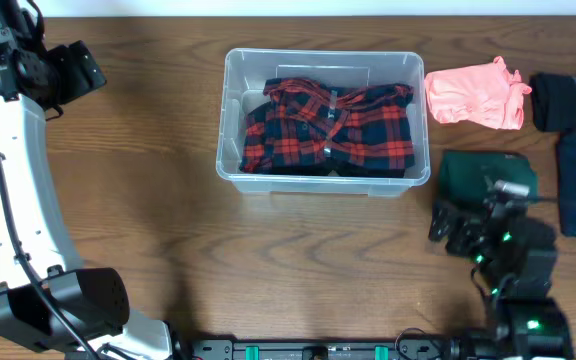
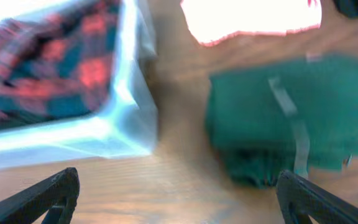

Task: Pack container
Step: 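Reach the right gripper to the pink shirt and grasp it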

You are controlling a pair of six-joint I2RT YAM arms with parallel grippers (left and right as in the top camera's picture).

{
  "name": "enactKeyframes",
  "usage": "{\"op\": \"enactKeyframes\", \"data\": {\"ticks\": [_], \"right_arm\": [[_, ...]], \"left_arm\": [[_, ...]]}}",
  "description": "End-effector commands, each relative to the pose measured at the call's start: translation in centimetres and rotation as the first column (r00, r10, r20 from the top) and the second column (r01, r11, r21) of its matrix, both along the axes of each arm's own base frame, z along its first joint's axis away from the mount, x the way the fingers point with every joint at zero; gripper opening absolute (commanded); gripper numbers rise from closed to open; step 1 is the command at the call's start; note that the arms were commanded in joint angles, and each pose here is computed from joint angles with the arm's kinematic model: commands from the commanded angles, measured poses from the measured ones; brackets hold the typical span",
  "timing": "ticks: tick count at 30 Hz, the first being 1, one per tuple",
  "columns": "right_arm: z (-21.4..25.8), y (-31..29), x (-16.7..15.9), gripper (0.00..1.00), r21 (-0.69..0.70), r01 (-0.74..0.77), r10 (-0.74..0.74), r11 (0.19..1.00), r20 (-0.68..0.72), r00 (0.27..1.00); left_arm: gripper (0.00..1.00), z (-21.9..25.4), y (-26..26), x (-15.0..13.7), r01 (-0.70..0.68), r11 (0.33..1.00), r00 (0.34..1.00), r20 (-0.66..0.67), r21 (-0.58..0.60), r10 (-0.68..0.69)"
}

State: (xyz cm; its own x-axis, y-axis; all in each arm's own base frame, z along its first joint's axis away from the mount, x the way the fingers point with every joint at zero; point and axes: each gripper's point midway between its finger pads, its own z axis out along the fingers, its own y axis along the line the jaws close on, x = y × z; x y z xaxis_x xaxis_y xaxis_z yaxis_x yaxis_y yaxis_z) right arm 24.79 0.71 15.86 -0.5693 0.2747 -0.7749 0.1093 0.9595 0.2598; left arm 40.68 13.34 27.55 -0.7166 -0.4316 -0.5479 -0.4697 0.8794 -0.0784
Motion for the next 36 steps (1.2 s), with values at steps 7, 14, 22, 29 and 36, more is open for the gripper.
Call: {"op": "enactKeyframes", "data": {"ticks": [7,14,22,29,36], "right_arm": [[12.7,-0.7,6.9,0.99,-0.007,-0.001,0.001,1.0,-0.04,0.999],[9.4,-3.9,12.1,0.99,0.096,0.086,-0.056,0.992,-0.286,0.957],[4.1,-6.3,16.9,0.99,0.213,0.112,-0.035,0.97,-0.338,0.94],[-1.1,-9.1,20.2,0.99,0.231,0.336,-0.224,0.913,-0.404,0.887],[-5.5,-10.0,21.1,0.99,0.146,0.407,-0.292,0.902,-0.488,0.823]], "left_arm": [[0.98,0.0,0.3,-0.1,-0.007,1.0,1.0,-0.005,0.007,0.007],[0.98,0.0,0.3,-0.1,-0.007,1.0,1.0,-0.005,0.007,0.007],[0.98,0.0,0.3,-0.1,-0.007,1.0,1.0,-0.005,0.007,0.007],[0.98,0.0,0.3,-0.1,-0.007,1.0,1.0,-0.005,0.007,0.007],[0.98,0.0,0.3,-0.1,-0.007,1.0,1.0,-0.005,0.007,0.007]]}}
